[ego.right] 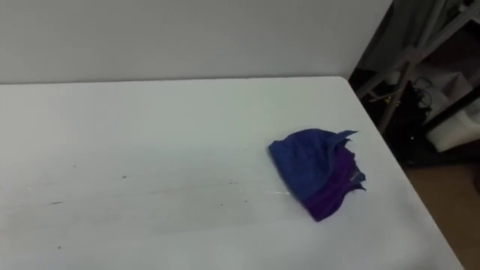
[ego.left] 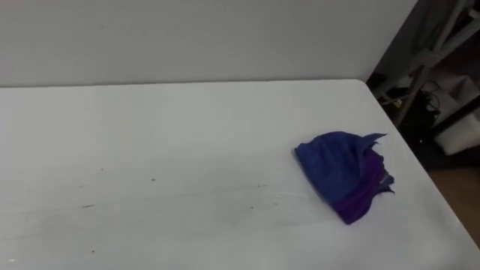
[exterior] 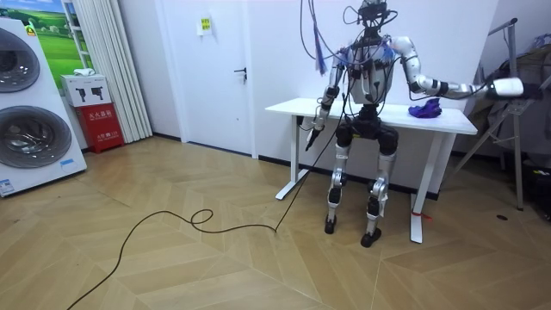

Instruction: Wipe table

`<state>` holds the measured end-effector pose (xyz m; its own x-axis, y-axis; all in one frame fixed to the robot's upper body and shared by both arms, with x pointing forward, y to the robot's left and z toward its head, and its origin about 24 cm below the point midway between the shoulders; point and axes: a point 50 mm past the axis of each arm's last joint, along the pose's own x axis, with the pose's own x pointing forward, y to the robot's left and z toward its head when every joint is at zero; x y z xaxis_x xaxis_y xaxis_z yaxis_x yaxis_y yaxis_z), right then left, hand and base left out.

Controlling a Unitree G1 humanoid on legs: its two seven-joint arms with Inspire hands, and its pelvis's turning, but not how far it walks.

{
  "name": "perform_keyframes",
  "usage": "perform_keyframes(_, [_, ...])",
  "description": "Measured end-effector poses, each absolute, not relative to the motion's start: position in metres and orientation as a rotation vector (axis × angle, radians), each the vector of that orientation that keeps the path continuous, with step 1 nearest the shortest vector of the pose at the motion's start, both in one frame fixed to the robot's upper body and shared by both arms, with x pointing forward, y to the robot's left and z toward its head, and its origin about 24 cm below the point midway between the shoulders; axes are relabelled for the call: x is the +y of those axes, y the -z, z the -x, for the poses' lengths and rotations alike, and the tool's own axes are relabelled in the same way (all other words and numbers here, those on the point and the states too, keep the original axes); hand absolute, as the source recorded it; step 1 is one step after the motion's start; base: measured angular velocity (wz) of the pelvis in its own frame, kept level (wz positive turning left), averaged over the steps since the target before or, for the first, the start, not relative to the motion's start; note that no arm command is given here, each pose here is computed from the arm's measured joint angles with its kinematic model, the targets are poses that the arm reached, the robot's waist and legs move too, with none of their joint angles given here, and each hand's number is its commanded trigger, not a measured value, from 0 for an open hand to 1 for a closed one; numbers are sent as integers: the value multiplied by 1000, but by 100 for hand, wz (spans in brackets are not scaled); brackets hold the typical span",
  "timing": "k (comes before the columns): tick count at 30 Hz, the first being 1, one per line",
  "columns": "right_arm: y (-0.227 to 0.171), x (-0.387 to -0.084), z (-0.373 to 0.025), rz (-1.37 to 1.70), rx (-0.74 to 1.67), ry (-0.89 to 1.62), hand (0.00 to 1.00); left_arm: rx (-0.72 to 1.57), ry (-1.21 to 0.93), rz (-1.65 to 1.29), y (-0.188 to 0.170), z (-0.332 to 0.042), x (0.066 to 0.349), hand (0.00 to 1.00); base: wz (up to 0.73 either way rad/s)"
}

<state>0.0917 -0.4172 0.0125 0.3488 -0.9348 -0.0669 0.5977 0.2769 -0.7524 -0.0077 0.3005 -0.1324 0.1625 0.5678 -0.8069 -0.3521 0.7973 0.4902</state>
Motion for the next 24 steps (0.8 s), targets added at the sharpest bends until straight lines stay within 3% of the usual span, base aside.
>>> perform_keyframes(7, [61, -408, -16, 467, 1022, 1165, 0, 1250, -685, -199, 131, 10, 303, 0, 1])
perform_keyframes(13, [93, -387, 30, 263, 1255, 1155, 0, 1249, -675, -203, 130, 6, 306, 0, 10])
perform_keyframes(19, [125, -341, 62, 190, 1549, 888, 0, 1295, -581, -220, 140, -3, 295, 0, 3])
perform_keyframes(24, [146, -300, 63, 130, 1651, 659, 0, 1293, -512, -241, 144, -11, 284, 0, 6])
